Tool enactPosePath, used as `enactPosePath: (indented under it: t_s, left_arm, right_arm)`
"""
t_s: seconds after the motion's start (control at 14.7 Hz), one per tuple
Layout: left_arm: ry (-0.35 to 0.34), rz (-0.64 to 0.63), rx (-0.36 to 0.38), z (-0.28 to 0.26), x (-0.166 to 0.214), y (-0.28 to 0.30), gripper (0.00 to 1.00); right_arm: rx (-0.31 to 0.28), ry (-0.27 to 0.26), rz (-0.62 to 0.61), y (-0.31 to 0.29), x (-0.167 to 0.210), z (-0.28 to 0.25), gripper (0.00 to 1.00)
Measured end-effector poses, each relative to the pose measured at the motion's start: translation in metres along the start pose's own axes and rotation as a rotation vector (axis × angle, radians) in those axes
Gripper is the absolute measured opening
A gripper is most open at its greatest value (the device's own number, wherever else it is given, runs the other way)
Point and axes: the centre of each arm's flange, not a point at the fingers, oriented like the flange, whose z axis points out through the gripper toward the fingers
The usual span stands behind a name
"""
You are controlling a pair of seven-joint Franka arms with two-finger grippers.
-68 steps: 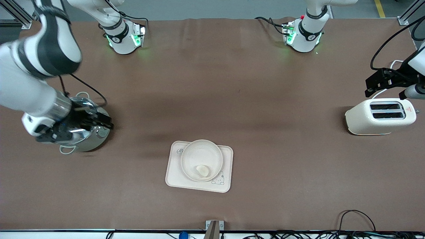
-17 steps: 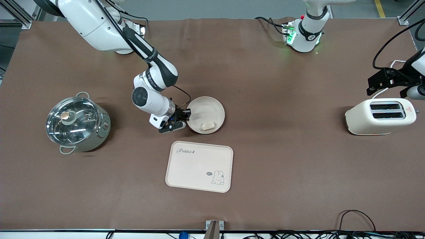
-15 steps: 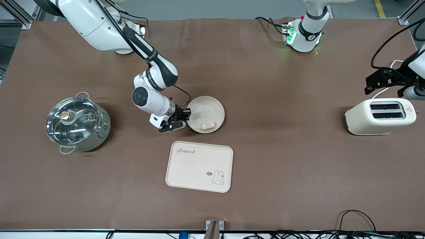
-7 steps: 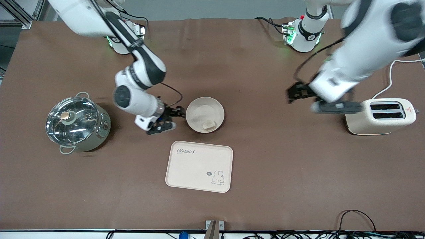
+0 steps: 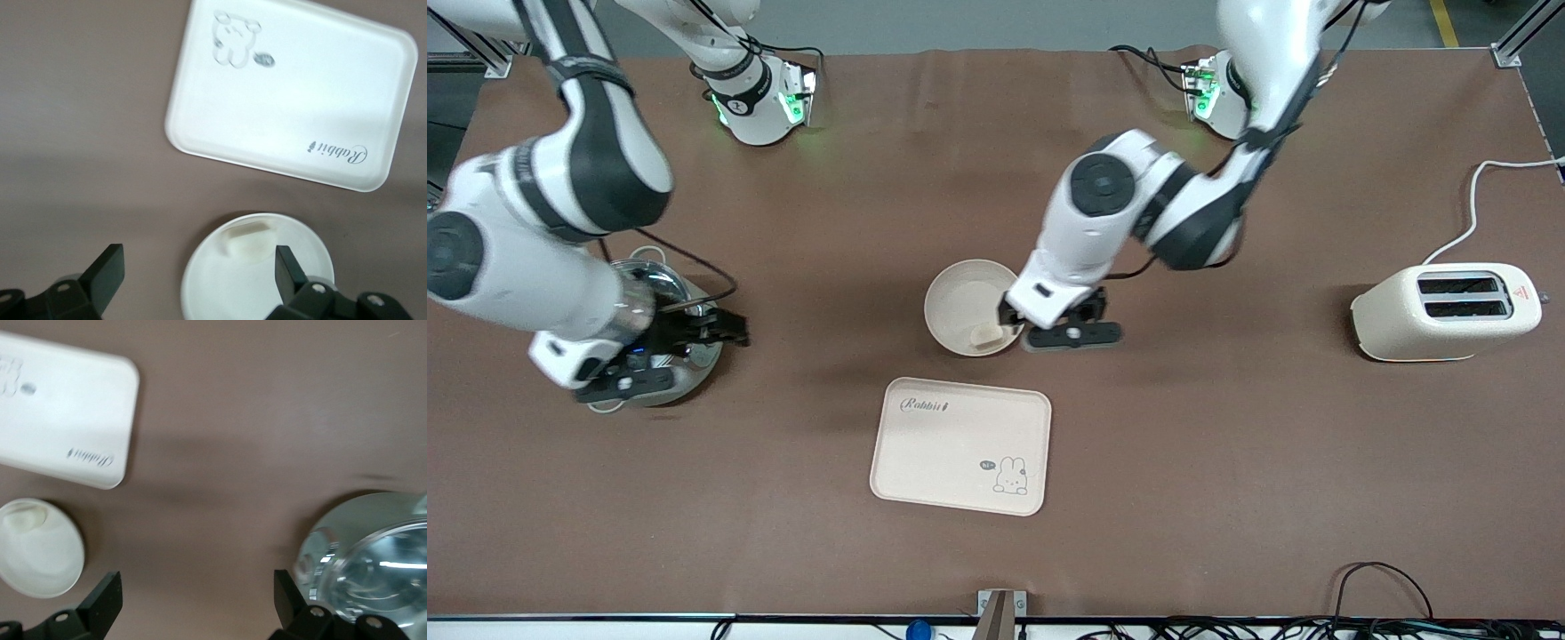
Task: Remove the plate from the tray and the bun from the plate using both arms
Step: 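Lower the left gripper into the plate and grasp the white bun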
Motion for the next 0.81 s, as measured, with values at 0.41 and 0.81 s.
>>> enactPosePath:
  t_s: [0.41, 0.81]
  left_arm:
    - [0.074, -0.078, 0.018, 0.107, -0.065, 0.041, 1.00]
    - [0.088, -0.089, 0.025, 0.126, -0.075, 0.043, 1.00]
  right_arm:
    - [-0.099, 0.024, 0.059, 0.047, -0.015, -0.063, 1.00]
    - [-0.134, 0.084, 0.081, 0.086, -0.086, -0.158, 1.00]
